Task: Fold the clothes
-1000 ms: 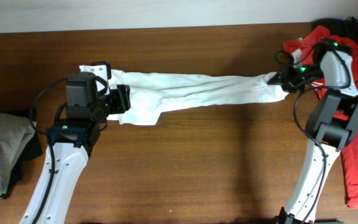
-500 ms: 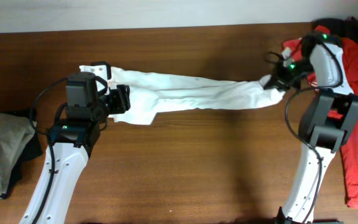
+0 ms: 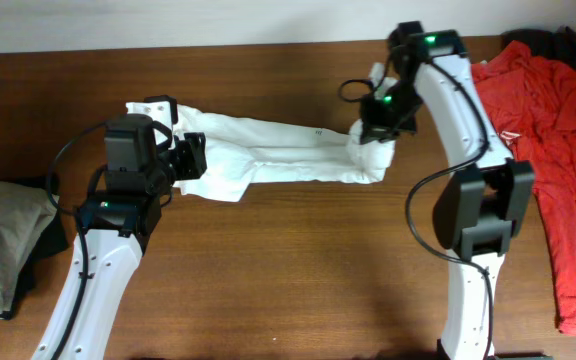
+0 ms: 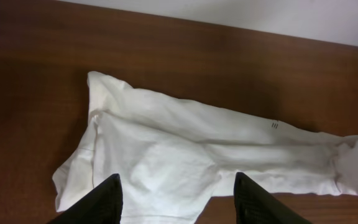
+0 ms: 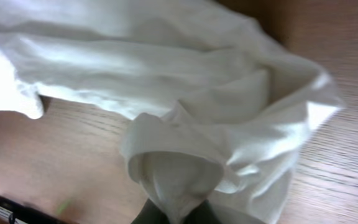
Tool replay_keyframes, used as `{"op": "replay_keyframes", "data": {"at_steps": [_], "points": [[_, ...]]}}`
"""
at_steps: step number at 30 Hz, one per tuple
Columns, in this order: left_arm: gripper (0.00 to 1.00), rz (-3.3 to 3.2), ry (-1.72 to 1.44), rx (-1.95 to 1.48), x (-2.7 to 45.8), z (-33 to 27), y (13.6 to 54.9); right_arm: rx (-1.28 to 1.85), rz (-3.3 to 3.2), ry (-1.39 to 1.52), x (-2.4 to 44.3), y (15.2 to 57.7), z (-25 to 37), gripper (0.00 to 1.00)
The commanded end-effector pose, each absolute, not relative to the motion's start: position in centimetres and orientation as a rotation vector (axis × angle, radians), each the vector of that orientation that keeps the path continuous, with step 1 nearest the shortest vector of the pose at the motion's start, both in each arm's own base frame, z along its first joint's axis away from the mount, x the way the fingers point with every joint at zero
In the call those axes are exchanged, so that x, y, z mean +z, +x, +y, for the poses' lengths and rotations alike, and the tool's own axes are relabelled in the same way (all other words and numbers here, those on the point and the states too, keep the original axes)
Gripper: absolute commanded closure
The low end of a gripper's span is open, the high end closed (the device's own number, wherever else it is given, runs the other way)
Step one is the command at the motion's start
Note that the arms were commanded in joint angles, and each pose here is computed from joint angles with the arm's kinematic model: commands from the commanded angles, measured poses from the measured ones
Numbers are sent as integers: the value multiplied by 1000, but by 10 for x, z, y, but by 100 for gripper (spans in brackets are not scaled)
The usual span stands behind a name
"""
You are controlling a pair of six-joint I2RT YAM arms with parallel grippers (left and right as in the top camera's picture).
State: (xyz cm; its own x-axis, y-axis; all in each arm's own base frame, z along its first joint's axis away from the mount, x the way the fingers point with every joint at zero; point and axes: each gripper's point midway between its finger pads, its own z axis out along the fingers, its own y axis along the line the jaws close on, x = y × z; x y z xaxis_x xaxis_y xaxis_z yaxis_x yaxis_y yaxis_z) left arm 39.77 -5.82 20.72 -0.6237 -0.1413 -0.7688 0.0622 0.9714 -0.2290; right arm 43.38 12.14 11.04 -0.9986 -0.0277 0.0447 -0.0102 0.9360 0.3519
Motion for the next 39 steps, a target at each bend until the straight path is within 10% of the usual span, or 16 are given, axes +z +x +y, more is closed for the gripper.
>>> {"op": "replay_keyframes", "data": {"at_steps": [1,8,12,16,19,22,35,37,39], "points": [[43,2206,-65,-260,212,-54,400,-562,-3073,10,123,430,172,96],[43,2231,-65,-263,207,-54,396,-690,-3250,-46,128,468,240,95],[43,2232,-65,-263,207,-54,396,-664,-3239,-45,123,466,238,41],[43,2234,-65,-261,206,-54,396,-718,-3257,-38,131,475,234,82],[26,2313,-110,-224,174,-42,404,-704,-3271,-241,147,496,165,18],[17,2361,-176,-392,128,-20,429,-620,-3192,-277,141,479,77,1],[22,2158,-339,-1289,15,12,459,-586,-3092,15,138,442,90,2],[50,2139,-312,-1271,23,16,470,-591,-3083,47,138,440,101,1],[55,2138,-339,-1231,39,27,493,-588,-3073,75,138,436,109,1]]}}
